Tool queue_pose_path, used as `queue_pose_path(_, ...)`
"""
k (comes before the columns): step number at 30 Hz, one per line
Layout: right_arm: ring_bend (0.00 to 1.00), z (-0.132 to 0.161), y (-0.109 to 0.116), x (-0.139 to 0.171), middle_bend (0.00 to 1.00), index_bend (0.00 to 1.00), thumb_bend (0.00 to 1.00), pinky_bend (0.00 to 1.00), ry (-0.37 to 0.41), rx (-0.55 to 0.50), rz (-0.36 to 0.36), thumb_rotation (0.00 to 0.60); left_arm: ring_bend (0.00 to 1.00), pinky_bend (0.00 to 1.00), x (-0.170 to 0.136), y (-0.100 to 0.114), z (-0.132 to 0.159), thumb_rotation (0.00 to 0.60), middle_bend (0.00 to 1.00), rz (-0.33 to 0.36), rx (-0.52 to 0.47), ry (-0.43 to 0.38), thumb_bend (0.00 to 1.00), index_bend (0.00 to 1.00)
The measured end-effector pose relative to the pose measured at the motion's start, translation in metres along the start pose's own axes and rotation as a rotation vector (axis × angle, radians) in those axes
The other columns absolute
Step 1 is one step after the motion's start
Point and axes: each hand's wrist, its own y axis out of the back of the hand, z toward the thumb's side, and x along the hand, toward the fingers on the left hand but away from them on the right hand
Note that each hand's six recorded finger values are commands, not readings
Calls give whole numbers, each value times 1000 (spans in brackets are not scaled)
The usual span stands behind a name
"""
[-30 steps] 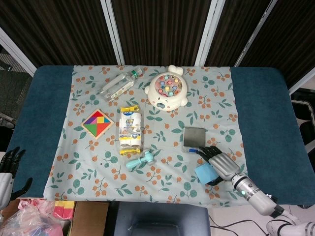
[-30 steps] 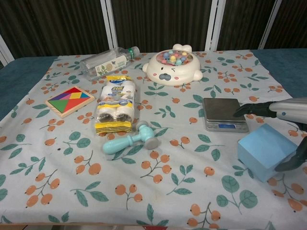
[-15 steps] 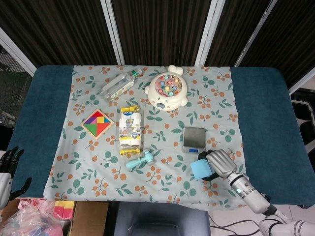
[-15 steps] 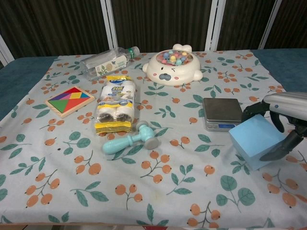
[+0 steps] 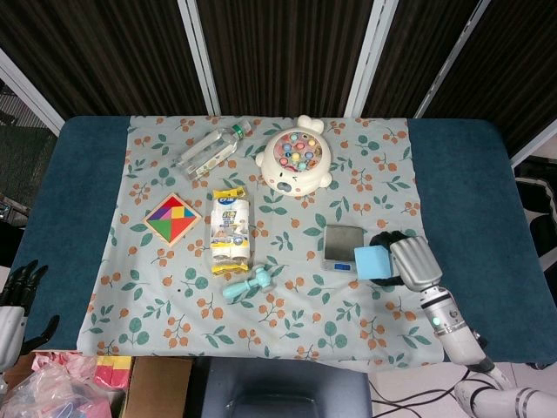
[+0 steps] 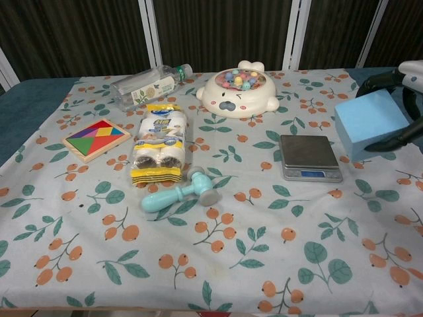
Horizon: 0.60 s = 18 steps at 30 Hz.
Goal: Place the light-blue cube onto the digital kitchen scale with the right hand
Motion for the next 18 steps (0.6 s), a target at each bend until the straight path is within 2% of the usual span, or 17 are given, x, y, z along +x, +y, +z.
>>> queue_pose_path(9, 651, -9, -12, -41, 739, 804, 152, 704, -25, -4, 52, 600, 0, 338, 1, -1, 0, 600, 0, -8, 1, 1, 333, 65)
queue_pose_path(13, 543, -1, -18, -58, 610, 673, 152, 621, -16, -8, 72, 600, 0, 338, 1, -2, 0, 600, 0, -11, 1, 1, 332, 64)
queue_pose_path(18, 338, 6, -22, -65, 419, 464, 153, 491, -1, -32, 95, 600, 0, 338, 1, -2, 0, 600, 0, -12, 2, 1, 332, 65)
